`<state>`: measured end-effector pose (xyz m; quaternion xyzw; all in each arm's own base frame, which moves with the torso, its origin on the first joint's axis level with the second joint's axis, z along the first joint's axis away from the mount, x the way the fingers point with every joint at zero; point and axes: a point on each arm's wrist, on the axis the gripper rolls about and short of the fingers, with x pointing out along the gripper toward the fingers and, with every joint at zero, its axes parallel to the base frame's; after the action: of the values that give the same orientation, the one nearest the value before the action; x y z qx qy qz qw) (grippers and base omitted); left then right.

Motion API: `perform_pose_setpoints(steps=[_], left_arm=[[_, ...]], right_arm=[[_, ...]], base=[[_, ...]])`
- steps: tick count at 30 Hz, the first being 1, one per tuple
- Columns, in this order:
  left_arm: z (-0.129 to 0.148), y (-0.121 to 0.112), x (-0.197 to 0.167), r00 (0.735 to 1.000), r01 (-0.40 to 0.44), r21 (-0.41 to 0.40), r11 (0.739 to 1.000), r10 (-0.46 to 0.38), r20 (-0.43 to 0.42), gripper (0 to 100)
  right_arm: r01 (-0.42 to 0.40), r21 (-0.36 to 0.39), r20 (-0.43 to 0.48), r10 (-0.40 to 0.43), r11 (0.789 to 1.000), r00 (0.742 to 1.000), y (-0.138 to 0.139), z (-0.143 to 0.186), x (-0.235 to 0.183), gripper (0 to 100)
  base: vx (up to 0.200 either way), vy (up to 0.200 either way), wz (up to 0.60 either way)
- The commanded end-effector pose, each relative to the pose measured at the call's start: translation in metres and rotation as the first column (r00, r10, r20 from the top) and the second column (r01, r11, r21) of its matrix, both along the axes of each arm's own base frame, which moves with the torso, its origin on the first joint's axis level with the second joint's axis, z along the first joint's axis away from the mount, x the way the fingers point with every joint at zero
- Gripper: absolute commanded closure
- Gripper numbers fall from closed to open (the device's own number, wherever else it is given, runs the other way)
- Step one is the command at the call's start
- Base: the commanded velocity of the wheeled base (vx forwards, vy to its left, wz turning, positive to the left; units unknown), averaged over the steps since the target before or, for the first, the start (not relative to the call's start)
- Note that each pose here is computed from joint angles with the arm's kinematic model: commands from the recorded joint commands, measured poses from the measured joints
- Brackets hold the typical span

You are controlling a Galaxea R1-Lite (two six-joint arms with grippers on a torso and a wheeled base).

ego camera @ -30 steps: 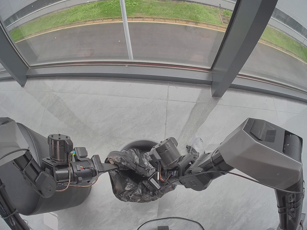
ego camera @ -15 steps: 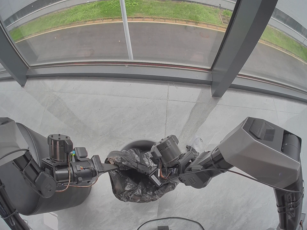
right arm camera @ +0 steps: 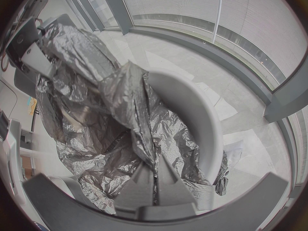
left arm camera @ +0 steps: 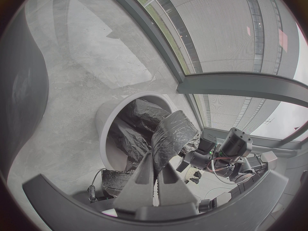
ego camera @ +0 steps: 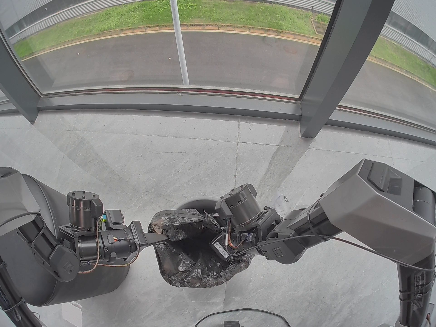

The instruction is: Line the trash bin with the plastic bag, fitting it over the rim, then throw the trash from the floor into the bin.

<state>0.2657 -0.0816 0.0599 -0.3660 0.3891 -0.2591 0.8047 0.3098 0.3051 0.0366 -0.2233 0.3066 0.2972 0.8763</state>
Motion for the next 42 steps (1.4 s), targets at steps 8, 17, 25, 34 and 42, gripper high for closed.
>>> perform_pose_setpoints(steps=[8, 17, 25, 34, 42], left_arm=[[0.003, 0.002, 0.0, 1.0, -0.001, -0.005, 1.0, 0.001, 0.013, 100], [0.014, 0.003, 0.0, 0.999, 0.008, -0.022, 1.0, -0.007, 0.051, 100], [0.014, 0.004, 0.0, 0.999, 0.005, -0.022, 1.0, -0.004, 0.054, 100], [0.015, 0.014, 0.008, 0.998, 0.019, -0.053, 0.998, -0.016, 0.057, 100], [0.005, 0.019, 0.033, 0.998, -0.011, -0.051, 0.999, 0.014, 0.054, 100]], right_arm=[[0.044, 0.042, 0.09, -0.048, 0.998, 0.995, -0.006, 0.039, -0.001, 100], [0.092, 0.058, 0.122, -0.099, 0.994, 0.988, -0.017, 0.05, 0.014, 100], [0.125, 0.041, 0.134, -0.13, 0.991, 0.982, -0.025, 0.042, 0.035, 100], [0.142, 0.028, 0.14, -0.145, 0.989, 0.98, -0.028, 0.033, 0.049, 100], [0.158, 0.041, 0.151, -0.162, 0.987, 0.975, -0.028, 0.031, 0.06, 100]], base=[[0.0, 0.0, 0.0], [0.0, 0.0, 0.0], [0.0, 0.0, 0.0], [0.0, 0.0, 0.0], [0.0, 0.0, 0.0]])
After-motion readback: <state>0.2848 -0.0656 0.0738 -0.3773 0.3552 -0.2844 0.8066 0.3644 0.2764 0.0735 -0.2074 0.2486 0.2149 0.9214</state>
